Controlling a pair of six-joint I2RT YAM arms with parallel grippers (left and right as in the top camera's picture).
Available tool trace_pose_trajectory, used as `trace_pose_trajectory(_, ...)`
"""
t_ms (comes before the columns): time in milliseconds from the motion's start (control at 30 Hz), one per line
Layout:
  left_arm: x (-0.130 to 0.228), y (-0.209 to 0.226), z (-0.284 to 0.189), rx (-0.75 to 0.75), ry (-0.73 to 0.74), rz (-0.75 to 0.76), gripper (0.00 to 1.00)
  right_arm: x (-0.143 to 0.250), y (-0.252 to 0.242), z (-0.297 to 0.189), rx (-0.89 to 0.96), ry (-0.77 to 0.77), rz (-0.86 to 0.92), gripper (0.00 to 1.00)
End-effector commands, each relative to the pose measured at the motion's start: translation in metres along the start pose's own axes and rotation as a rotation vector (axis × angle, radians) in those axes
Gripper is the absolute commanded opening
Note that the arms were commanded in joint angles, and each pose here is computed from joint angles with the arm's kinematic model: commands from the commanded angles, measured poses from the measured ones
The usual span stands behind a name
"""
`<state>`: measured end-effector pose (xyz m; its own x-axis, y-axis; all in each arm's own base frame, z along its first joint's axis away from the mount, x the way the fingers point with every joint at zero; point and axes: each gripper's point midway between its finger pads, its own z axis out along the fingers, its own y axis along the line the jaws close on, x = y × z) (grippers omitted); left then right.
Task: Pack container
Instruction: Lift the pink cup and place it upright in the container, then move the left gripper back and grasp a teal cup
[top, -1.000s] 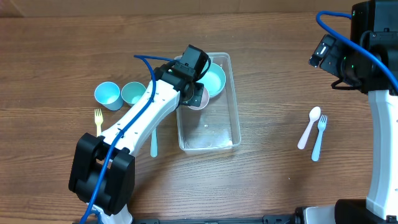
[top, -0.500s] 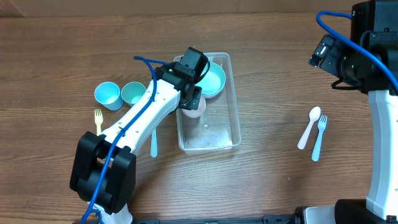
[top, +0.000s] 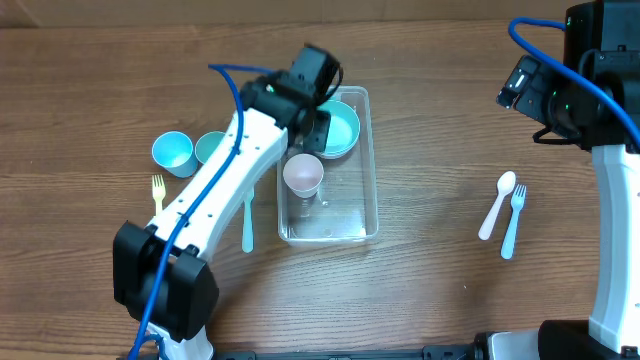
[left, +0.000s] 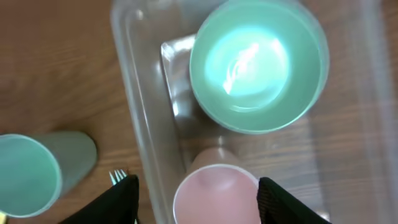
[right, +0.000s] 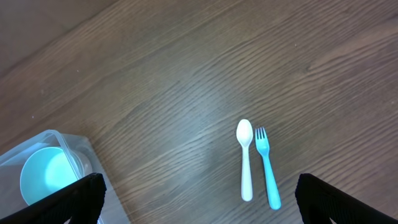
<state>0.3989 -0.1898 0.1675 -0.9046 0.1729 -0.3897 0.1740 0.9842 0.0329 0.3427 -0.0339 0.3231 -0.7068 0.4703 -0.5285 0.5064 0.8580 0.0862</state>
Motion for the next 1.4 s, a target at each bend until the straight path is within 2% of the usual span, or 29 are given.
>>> trace_pose_trajectory(0,-0.021,0.013,-0.033,-0.041,-0.056,-0.081,0.63,-0.003,0.000,-0.005,-0.008,-0.017,0.008,1.00)
trace_pose_trajectory(100,-0.007,0.046,-0.035,-0.130,0.010,-0.161,0.62,-0.003,0.000,-0.005,-0.008,-0.017,0.008,1.00)
trace_pose_trajectory(133,0.007,0.072,-0.029,-0.171,0.077,-0.200,0.62,-0.003,0.000,-0.005,-0.008,-0.017,0.008,1.00)
trace_pose_trajectory(267,0.019,0.113,-0.017,-0.202,0.138,-0.278,0.61,-0.003,0.000,-0.005,-0.008,-0.017,0.008,1.00)
trace_pose_trajectory(367,0.019,0.114,-0.003,-0.060,0.166,-0.198,0.61,-0.003,0.000,-0.005,-0.008,-0.017,0.008,1.00)
trace_pose_trajectory(533,0.046,0.117,0.035,-0.057,0.223,-0.151,0.54,-0.003,0.000,-0.005,-0.008,-0.017,0.008,1.00)
trace_pose_trajectory(567,0.053,0.117,0.043,-0.058,0.234,-0.150,0.50,-0.003,0.000,-0.005,-0.008,-0.016,0.008,1.00)
trace_pose_trajectory(633,0.064,0.117,0.057,-0.059,0.248,-0.149,0.50,-0.003,0.000,-0.005,-0.008,-0.017,0.008,1.00)
trace_pose_trajectory(700,0.072,0.118,0.065,-0.066,0.259,-0.149,0.51,-0.003,0.000,-0.005,-0.008,-0.017,0.008,1.00)
trace_pose_trajectory(900,0.069,0.120,0.078,-0.071,0.223,-0.122,0.69,-0.003,0.000,-0.005,-0.008,-0.017,0.008,1.00)
trace_pose_trajectory(1000,0.070,0.121,0.088,-0.076,0.199,-0.106,0.70,-0.003,0.000,-0.005,-0.008,-0.017,0.008,1.00)
trace_pose_trajectory(1033,0.069,0.122,0.090,-0.080,0.192,-0.106,0.67,-0.003,0.000,-0.005,-0.008,-0.016,0.008,1.00)
trace_pose_trajectory(1067,0.068,0.124,0.091,-0.092,0.182,-0.105,0.56,-0.003,0.000,-0.005,-0.008,-0.016,0.008,1.00)
trace_pose_trajectory(1100,0.067,0.127,0.091,-0.111,0.176,-0.104,0.49,-0.003,0.000,-0.005,-0.008,-0.017,0.008,1.00)
trace_pose_trajectory(1200,0.067,0.131,0.090,-0.137,0.175,-0.094,0.34,-0.003,0.000,-0.005,-0.008,-0.017,0.008,1.00)
trace_pose_trajectory(1267,0.061,0.131,0.087,-0.135,0.163,-0.096,0.18,-0.003,0.000,-0.005,-0.008,-0.017,0.008,1.00)
trace_pose_trajectory(1333,0.051,0.131,0.080,-0.134,0.146,-0.098,0.08,-0.003,0.000,-0.005,-0.008,-0.017,0.008,1.00)
trace_pose_trajectory(1367,0.047,0.132,0.077,-0.133,0.137,-0.099,0.07,-0.003,0.000,-0.005,-0.008,-0.017,0.008,1.00)
